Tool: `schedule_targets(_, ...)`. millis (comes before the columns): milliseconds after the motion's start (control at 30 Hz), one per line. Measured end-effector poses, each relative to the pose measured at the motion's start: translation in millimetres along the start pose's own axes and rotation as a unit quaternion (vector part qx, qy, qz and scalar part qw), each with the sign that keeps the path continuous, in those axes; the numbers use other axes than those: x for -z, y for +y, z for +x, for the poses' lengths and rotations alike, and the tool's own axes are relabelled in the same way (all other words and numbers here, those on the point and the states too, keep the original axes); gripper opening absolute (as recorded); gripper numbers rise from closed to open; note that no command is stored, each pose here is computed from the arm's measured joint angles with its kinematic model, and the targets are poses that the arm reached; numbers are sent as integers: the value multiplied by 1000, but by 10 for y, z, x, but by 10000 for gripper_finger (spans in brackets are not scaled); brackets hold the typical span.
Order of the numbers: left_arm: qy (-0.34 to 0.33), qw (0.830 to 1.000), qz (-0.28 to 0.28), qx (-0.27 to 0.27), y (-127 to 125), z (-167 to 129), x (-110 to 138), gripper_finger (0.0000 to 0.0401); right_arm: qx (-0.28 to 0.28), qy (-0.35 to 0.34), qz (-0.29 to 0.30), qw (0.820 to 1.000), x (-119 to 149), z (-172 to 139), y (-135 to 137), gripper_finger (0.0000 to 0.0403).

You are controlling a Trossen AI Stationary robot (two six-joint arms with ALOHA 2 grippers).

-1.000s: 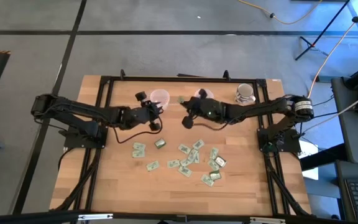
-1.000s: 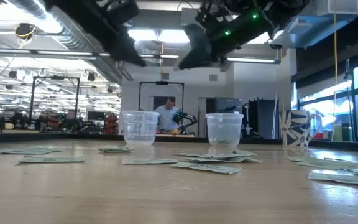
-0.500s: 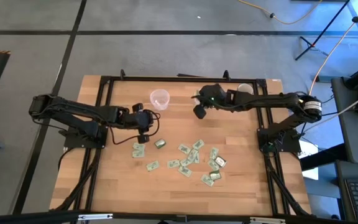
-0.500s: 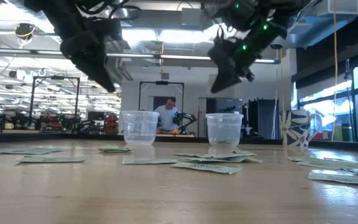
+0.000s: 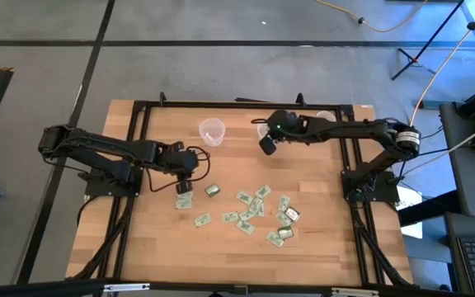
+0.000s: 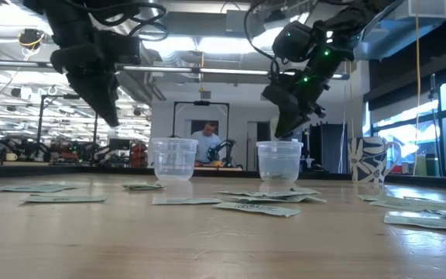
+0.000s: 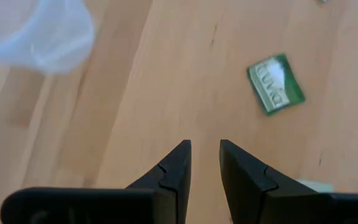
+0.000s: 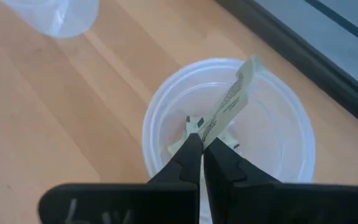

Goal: Pick and place Stevia / Truvia into bins
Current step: Put the stevia packet into the right transparent container

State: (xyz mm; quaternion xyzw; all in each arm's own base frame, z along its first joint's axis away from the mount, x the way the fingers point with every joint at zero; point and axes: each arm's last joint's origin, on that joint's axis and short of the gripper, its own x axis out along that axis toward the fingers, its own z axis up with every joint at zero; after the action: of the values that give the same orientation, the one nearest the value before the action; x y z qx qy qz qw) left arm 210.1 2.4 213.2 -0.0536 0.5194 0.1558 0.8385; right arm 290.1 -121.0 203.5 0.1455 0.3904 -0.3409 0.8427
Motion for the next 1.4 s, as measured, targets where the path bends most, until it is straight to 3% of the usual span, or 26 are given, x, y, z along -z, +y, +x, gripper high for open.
schedule_targets(433, 97, 991, -80, -39, 67, 189, 371, 88, 2, 5, -17, 1000, 10, 0, -5, 21)
schedule_targets(767, 122, 985, -116, -43, 80, 277, 514, 89, 6, 15, -20, 1000, 30, 0, -11, 23)
schedule_targets(1133, 114, 986, -124, -1, 46, 287, 475, 90, 9, 27, -21, 999, 106, 28, -25, 23)
schedule_targets(1400, 105, 991, -80, 27, 9, 288, 453, 91, 6, 15, -20, 1000, 82, 29, -18, 23)
